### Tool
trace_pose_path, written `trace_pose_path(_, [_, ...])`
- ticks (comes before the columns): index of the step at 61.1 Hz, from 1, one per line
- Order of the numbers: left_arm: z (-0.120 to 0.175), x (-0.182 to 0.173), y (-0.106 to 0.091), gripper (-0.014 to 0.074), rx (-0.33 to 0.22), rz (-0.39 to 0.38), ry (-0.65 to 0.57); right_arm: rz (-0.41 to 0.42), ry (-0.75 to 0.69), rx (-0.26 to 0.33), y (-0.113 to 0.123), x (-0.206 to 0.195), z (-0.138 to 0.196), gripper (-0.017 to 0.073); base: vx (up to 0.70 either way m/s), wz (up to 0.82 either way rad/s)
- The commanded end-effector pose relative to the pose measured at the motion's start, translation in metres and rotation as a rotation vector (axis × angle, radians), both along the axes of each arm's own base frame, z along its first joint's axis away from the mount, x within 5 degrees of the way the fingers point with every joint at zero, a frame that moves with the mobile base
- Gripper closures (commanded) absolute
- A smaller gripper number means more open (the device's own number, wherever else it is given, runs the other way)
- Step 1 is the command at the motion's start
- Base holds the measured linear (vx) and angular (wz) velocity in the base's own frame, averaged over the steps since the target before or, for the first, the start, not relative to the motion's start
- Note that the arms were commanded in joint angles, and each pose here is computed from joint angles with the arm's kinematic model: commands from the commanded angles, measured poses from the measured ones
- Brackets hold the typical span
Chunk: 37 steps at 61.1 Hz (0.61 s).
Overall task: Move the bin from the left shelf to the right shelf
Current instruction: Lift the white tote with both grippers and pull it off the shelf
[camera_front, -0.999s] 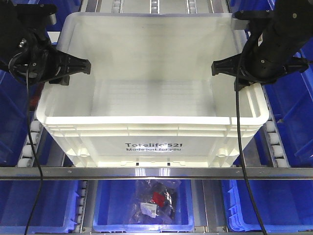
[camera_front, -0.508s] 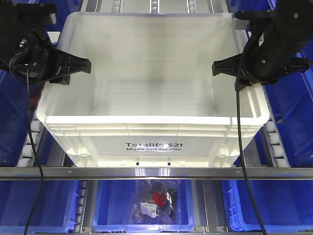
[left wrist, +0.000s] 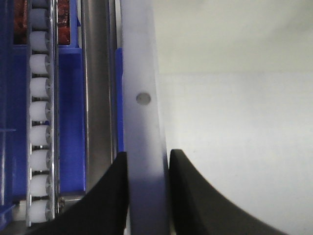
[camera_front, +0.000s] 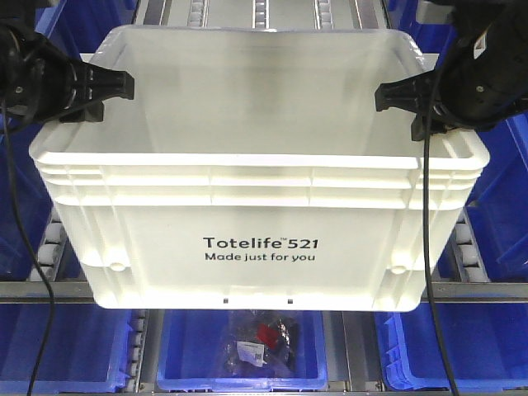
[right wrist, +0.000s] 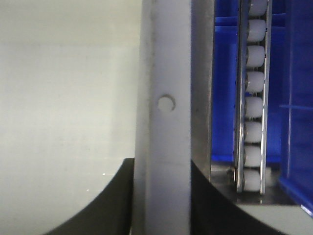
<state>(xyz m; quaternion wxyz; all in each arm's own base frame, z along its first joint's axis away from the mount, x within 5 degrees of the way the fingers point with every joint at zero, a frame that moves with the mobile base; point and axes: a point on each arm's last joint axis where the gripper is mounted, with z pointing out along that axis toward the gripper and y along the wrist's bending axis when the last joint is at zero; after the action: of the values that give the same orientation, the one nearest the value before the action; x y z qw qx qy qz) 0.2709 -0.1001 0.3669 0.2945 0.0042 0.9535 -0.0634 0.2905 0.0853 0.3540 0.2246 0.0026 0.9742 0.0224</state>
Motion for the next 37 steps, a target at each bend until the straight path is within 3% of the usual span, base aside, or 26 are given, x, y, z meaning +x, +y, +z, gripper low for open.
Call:
trace_pose_path(1, [0.0321,-0.0066,0.0070,0.0533,0.005,-0.020,-0.180,-0.001,-0.209,0.000,-0.0092,-0.0055,0.0365,0.0559,0.00,0.00])
trace_pose_path(37, [0.0319,-0.0067,0.0072,0.0533,0.008,-0.019,-0.179,-0.002,-0.213,0.006,-0.0103,-0.0099,0.0400,0.0559,0.00,0.00])
